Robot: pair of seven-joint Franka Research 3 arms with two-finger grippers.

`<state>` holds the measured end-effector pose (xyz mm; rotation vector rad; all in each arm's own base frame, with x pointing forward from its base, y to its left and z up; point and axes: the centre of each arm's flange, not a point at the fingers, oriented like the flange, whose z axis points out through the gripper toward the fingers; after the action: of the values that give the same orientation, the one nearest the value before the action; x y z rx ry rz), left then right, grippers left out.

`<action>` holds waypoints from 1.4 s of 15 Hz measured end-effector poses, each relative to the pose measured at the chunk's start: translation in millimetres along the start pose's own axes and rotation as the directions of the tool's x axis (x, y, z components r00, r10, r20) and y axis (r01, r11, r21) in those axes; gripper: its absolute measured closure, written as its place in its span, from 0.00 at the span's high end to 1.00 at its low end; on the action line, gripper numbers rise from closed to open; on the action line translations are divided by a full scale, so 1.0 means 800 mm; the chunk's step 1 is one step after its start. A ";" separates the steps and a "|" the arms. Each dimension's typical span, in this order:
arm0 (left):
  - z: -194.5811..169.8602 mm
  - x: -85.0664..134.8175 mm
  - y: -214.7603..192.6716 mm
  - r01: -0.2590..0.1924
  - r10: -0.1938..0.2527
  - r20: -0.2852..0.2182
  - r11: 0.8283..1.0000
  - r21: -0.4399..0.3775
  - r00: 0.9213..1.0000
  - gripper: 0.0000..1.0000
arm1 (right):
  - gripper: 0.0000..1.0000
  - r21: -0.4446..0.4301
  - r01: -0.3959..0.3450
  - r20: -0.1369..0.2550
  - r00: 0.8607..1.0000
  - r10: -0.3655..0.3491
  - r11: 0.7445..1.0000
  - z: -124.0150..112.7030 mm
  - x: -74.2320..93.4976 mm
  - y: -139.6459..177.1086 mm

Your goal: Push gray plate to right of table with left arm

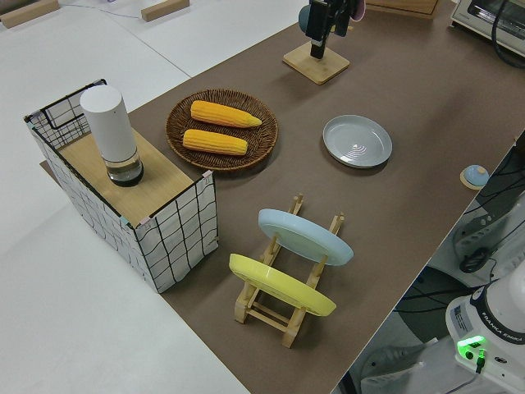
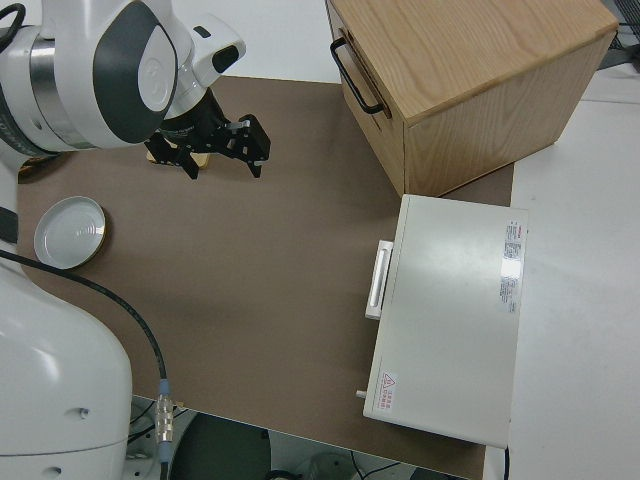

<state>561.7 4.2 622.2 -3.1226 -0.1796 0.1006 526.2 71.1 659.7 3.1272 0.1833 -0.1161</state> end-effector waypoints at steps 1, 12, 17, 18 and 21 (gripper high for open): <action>0.000 0.000 0.000 0.000 0.000 0.001 1.000 0.000 1.000 1.00 | 0.99 0.000 0.000 0.000 1.000 0.000 1.000 0.000 0.000 0.000; 0.000 0.000 -0.007 0.010 -0.010 0.002 1.000 -0.002 1.000 1.00 | 0.99 0.000 0.000 0.000 1.000 0.000 1.000 0.000 0.000 0.000; 0.001 -0.001 0.001 0.010 -0.009 0.013 0.999 -0.048 1.000 1.00 | 0.99 0.000 0.000 0.000 1.000 0.000 1.000 0.000 0.000 0.000; 0.005 -0.001 0.000 0.013 -0.012 0.021 0.999 -0.053 1.000 1.00 | 0.99 0.000 0.000 0.000 1.000 0.000 1.000 0.000 0.000 0.000; 0.033 -0.002 0.004 0.009 -0.006 0.071 0.999 -0.052 0.997 1.00 | 0.99 0.000 0.000 0.000 1.000 0.000 1.000 0.000 0.000 0.000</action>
<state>559.1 0.8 595.8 -3.1726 -0.1981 0.2107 526.2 71.1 659.7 3.1272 0.1834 -0.1161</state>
